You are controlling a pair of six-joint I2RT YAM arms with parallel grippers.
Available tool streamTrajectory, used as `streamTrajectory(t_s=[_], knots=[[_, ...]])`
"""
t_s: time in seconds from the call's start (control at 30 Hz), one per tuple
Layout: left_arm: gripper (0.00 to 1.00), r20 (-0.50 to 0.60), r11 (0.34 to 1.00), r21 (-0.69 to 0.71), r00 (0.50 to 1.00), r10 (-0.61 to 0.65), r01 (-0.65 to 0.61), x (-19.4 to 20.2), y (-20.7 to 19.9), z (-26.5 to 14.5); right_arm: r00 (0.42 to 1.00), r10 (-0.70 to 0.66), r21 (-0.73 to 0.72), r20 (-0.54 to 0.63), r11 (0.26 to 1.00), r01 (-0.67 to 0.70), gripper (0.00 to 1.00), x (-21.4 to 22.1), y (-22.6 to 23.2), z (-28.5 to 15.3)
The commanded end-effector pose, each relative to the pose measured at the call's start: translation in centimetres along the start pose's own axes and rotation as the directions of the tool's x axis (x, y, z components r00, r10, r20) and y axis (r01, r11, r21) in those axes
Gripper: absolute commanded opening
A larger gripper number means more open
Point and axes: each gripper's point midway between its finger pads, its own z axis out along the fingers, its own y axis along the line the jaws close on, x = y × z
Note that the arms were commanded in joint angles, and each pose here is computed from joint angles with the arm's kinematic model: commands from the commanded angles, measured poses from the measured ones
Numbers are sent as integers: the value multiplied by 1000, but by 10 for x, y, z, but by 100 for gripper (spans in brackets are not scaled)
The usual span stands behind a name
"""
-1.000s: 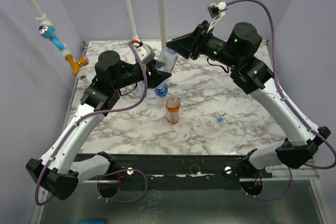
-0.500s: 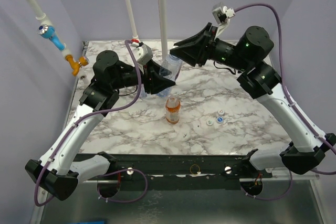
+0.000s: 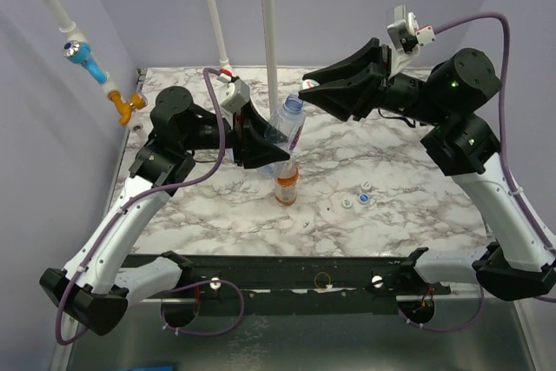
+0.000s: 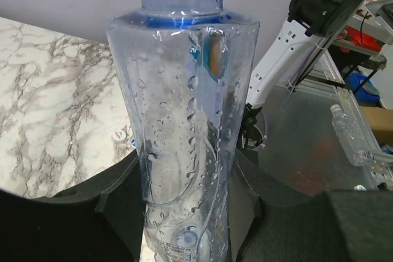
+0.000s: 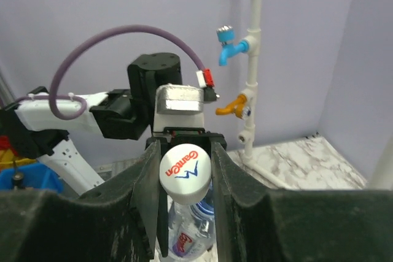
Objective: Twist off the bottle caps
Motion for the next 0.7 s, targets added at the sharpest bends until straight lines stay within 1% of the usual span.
streamTrajectory(t_s=[0.0,0.07,0.13,0.23,0.3,0.4,0.47,0.57,0.63,0.67], knots=[[0,-4,999,31,1000,12,-12,2,-11,-6,996,-23,259,-86,965,44,6,24,-44,-16],[0,2,1000,8,1000,29,-29,1,-9,-7,988,2,388,-157,920,60,6,61,-70,-32],[0,4,998,-26,999,54,-54,3,-3,-8,981,41,476,-189,878,55,6,95,-90,-54],[0,2,989,-118,996,90,-89,5,15,-10,971,146,564,-187,826,-16,6,138,-109,-84],[0,-2,982,-153,994,112,-111,7,22,-11,964,203,631,-174,774,-49,6,166,-119,-103],[0,-5,981,-156,993,117,-116,8,23,-12,937,287,764,-197,644,-37,7,225,-140,-137],[0,-7,981,-155,993,117,-117,10,22,-12,913,349,842,-212,539,-10,7,270,-155,-164],[0,-6,980,-158,993,117,-117,10,22,-13,873,434,892,-223,452,3,7,327,-163,-189],[0,-4,981,-155,993,115,-114,9,21,-13,851,478,913,-218,408,5,7,355,-164,-200],[0,-4,982,-152,993,116,-116,9,20,-13,852,482,919,-206,394,-1,7,363,-165,-203]])
